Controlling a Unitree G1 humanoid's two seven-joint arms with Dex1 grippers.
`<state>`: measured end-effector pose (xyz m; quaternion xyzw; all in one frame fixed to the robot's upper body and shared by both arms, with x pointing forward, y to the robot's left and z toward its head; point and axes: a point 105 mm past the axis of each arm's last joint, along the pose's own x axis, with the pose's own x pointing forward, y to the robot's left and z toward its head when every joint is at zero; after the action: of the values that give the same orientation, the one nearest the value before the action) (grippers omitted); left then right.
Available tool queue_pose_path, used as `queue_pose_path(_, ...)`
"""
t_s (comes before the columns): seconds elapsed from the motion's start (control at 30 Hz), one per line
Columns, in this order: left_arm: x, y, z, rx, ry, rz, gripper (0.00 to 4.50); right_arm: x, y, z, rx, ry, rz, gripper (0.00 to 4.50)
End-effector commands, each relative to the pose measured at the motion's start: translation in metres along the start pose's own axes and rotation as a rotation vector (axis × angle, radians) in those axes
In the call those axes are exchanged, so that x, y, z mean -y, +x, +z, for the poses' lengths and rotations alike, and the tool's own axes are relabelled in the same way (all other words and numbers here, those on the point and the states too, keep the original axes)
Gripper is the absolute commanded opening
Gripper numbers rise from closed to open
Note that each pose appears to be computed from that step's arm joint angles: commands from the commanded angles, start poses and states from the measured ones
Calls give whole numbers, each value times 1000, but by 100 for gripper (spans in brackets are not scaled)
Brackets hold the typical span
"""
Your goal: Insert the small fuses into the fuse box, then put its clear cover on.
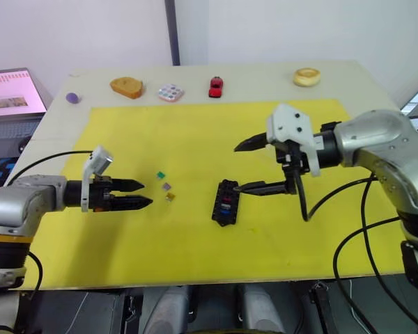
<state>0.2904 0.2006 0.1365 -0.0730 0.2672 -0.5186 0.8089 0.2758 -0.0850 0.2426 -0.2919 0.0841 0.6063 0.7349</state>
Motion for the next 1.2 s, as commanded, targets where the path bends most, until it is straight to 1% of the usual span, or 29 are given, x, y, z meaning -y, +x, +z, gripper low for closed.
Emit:
queue_pose_path(0.03,8,4,5,28,-83,-50,323,1,0,12,22,-63,-20,450)
queue_pose_path(0.07,10,5,2,22,-113,-61,276,1,0,12,21,-63,-21,450)
queue_pose_path(0.13,8,9,-2,24,-164,-54,276,1,1,12,20,-59,-21,450)
queue_pose_path(0.2,5,13,-1,61,-283,-62,276,1,2,10,13,-50,-25,450)
queue_pose_path(0.3,3,18,-12,22,-320,-39,276,-1,3,8,4,-48,-25,450)
queue_pose_path(0.4,0,21,-10,39,-368,-35,276,-1,3,8,1,-45,-29,450)
queue_pose_path(0.6,-6,36,-12,47,-430,-47,276,-1,3,6,-9,-48,-35,450)
queue_pose_path(0.77,-4,51,-11,44,-459,-87,276,-1,4,5,-20,-48,-39,450)
queue_pose_path(0.97,-5,59,-17,6,-441,-92,276,-2,3,4,-29,-47,-47,450)
queue_pose_path(1.07,-7,58,-19,-2,-436,-89,187,-2,3,3,-31,-45,-52,450)
queue_pose_path(1.17,-8,54,-21,-8,-432,-84,32,-1,3,2,-34,-43,-56,450)
queue_pose_path(1.2,-9,52,-21,-9,-428,-78,6,-1,3,2,-34,-42,-57,450)
